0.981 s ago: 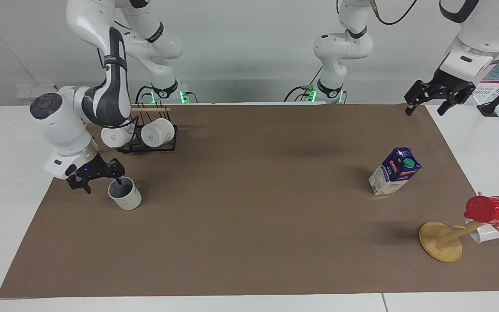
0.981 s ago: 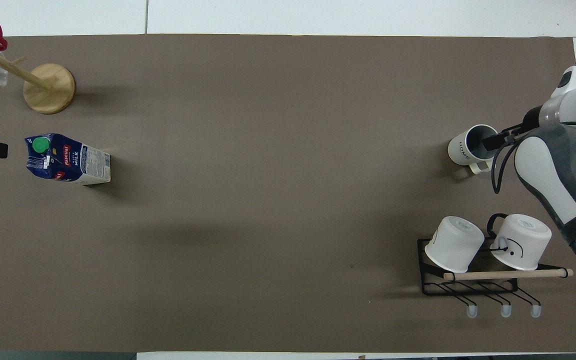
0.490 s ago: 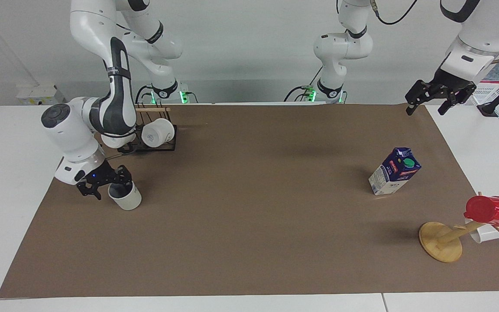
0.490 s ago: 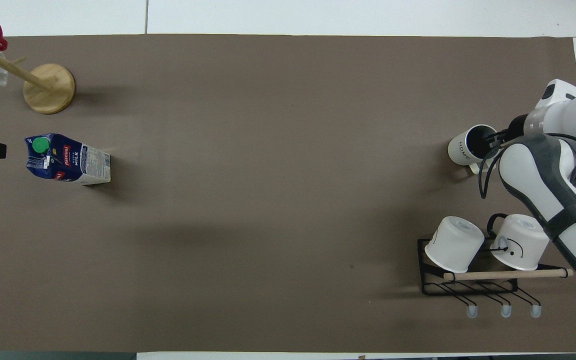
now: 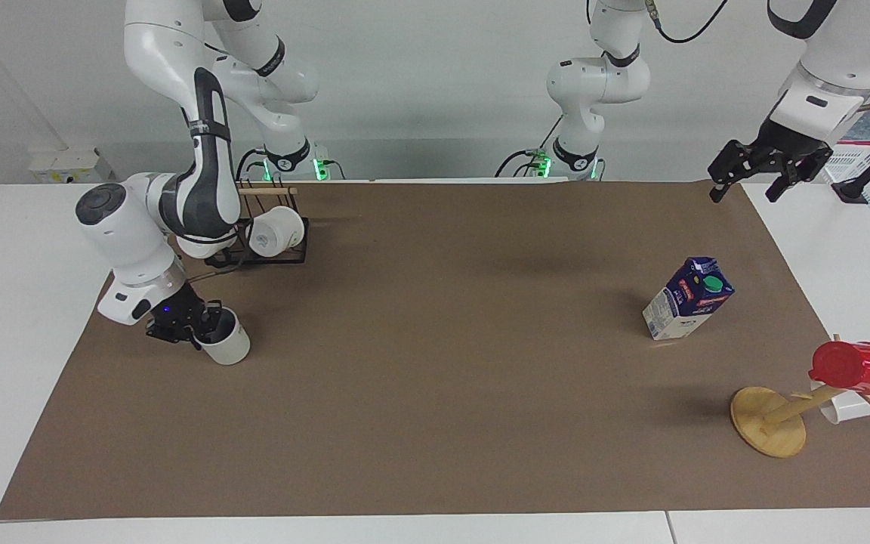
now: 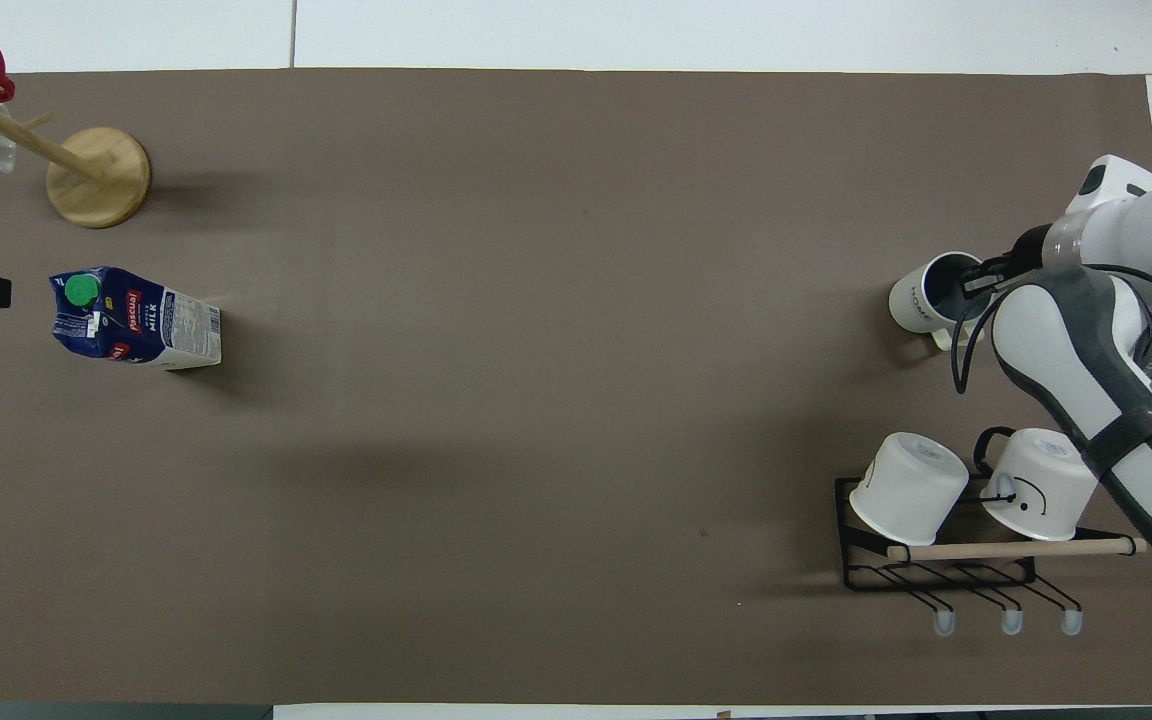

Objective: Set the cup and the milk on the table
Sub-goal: 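Reach the right gripper to the white mug and grasp its rim, then carry the mug toward the table center while the left gripper grasps the carton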

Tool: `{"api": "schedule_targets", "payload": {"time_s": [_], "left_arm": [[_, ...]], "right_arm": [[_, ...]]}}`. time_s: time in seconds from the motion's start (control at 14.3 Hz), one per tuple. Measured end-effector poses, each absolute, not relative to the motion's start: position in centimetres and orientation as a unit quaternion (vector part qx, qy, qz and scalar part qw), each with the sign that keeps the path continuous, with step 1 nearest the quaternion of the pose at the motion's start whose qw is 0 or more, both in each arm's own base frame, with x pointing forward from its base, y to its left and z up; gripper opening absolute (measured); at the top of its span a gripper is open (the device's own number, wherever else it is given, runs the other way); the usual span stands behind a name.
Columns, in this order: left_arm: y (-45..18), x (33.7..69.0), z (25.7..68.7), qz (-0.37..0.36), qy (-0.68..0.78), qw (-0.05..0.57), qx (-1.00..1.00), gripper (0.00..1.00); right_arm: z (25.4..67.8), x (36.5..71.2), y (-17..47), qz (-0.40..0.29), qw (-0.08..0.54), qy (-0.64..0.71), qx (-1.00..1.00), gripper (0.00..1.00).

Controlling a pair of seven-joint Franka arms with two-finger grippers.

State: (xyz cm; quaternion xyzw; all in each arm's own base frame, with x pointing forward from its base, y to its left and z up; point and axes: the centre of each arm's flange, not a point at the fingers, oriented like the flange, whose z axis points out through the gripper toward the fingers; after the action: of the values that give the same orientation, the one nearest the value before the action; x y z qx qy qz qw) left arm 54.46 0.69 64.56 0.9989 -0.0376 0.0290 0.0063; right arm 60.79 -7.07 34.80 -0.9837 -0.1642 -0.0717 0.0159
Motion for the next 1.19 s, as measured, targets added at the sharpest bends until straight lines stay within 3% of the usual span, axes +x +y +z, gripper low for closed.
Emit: {"api": "schedule_targets", "payload": {"time_s": [0.28,0.56,0.91,1.19], "left_arm": [[1.1,55.8,59.5,0.043,-0.033,0.005,0.999,1.0],[2.5,56.6,53.8,0.05,-0.02,0.003,0.999,1.0],[3.0,57.3,48.8,0.053,-0.006,0.002,0.999,1.0],[2.9,57.1,46.7,0.052,0.002,0.002,0.999,1.0]], "right_arm": [[39.4,62.2,-3.9,-0.041,0.033,-0.162,-0.985,0.04],[44.7,62.9,5.9,-0.04,0.033,-0.13,-0.99,0.04],[42.1,60.1,19.8,-0.078,0.04,-0.182,-0.979,0.04],[40.5,57.5,26.0,-0.103,0.05,-0.201,-0.973,0.04]]}}
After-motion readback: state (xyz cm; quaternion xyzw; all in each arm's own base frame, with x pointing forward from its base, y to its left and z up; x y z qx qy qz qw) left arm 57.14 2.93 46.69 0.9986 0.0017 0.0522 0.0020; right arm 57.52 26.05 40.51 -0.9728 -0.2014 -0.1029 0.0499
